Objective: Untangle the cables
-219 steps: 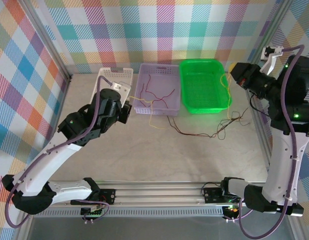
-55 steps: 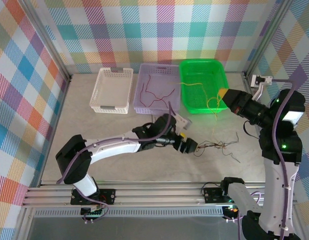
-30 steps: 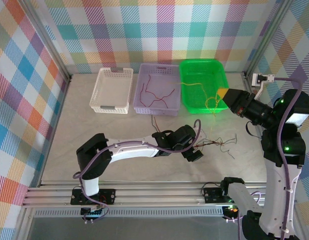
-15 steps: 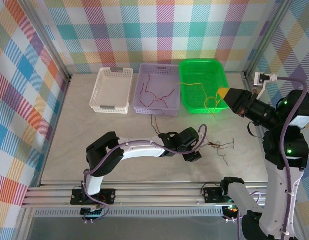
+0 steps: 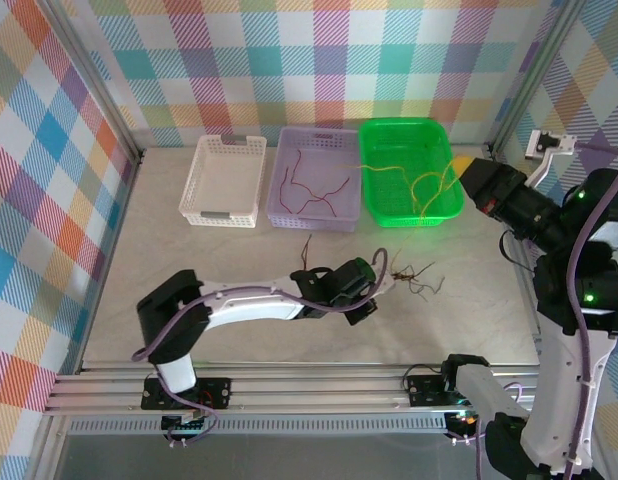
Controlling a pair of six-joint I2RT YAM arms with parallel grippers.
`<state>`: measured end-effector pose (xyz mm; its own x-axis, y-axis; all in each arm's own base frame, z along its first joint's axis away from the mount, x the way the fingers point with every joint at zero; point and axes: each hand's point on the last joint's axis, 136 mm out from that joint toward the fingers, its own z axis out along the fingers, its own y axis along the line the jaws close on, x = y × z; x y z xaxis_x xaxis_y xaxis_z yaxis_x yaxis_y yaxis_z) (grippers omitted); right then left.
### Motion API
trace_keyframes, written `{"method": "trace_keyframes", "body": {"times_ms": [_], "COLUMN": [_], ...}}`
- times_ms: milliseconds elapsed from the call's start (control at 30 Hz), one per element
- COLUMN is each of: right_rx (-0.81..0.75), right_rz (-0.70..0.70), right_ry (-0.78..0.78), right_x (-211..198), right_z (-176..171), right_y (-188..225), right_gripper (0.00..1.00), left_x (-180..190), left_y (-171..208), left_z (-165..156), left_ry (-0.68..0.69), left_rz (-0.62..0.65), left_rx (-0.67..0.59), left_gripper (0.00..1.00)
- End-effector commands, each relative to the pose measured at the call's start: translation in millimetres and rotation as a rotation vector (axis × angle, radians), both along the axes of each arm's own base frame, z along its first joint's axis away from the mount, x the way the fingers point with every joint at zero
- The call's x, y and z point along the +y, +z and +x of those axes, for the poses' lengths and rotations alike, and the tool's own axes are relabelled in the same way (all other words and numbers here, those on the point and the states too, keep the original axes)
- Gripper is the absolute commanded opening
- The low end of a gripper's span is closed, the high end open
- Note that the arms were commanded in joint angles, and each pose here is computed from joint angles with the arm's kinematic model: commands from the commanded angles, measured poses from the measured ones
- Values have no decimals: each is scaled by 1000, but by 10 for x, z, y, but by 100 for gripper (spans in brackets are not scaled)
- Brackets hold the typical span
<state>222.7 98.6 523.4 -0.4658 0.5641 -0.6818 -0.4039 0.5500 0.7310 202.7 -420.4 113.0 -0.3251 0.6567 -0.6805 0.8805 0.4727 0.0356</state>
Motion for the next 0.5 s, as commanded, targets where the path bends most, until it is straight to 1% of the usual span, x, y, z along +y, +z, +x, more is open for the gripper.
{"method": "trace_keyframes", "body": {"times_ms": [0,33,167,267,467], "right_rx": [-45,-46,-65,-84,-143], "right_rz": [-45,-54,-79,-106,-111], "right_ry": [-80,-93,-129,-177,-238], "right_x": [-115,-137,-202,-279,-370], "right_z": [167,217,407,492,554], "right_y": [123,153,292,442,792], "right_gripper": [0,0,0,0,0], "left_x": [368,532,1057,1444,2054], "left_y": [241,232,338,421,504], "left_z": [27,9,-77,-185,-415], "left_ry": [135,175,308,369,401], "left_rz": [7,44,129,204,315], "left_rx": [-22,-21,-2,12,34], "left_gripper": [0,0,0,0,0]}}
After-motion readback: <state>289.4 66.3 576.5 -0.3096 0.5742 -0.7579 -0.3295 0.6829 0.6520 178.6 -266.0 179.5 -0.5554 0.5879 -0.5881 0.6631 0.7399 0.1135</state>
